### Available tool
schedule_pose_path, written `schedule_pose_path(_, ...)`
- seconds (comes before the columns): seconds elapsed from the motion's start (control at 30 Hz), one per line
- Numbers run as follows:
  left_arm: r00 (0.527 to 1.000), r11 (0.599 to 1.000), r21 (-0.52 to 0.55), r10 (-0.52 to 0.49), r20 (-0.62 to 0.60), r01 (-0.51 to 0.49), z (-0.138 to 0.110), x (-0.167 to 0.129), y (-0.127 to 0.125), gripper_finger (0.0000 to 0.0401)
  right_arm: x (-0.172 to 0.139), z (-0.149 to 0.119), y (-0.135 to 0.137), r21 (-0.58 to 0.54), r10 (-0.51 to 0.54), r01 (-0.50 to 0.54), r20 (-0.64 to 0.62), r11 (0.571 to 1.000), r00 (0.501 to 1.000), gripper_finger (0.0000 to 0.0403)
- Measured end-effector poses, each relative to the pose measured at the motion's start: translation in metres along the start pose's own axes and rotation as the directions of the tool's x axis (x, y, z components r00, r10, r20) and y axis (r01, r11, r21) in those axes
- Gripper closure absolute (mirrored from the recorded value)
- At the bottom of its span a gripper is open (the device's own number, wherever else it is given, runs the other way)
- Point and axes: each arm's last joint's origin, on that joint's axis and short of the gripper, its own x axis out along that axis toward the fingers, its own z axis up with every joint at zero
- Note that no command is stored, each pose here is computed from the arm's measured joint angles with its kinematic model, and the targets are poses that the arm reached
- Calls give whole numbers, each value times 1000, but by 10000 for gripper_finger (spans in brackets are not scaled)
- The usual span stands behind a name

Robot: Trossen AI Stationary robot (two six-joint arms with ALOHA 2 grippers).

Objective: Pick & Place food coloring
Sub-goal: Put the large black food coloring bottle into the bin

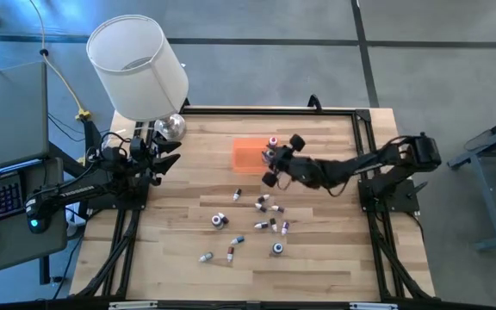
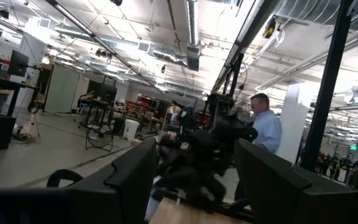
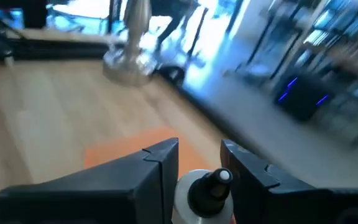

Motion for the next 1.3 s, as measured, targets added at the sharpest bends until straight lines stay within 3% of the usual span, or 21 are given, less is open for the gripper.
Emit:
schedule_pose_path(0.13,1000,1000,0,0,0,0,0,0,0,185,17,-16,-17,89,7,4,-118,996,993,298)
schedule_pose_path(0.63,1000,1000,0,-1,-1,1,0,0,0,185,38,-43,-27,71,-58,77,-231,994,971,283)
schedule_pose_path(0.9,1000,1000,0,-1,-1,1,0,0,0,185,43,-43,-34,89,-71,93,-221,992,973,284)
schedule_pose_path(1.07,1000,1000,0,-1,0,1,0,0,0,185,40,-39,-31,99,-24,45,-203,994,979,272)
schedule_pose_path(1.3,1000,1000,0,-1,-1,1,0,0,0,185,24,-15,-30,39,-42,47,-116,998,992,256)
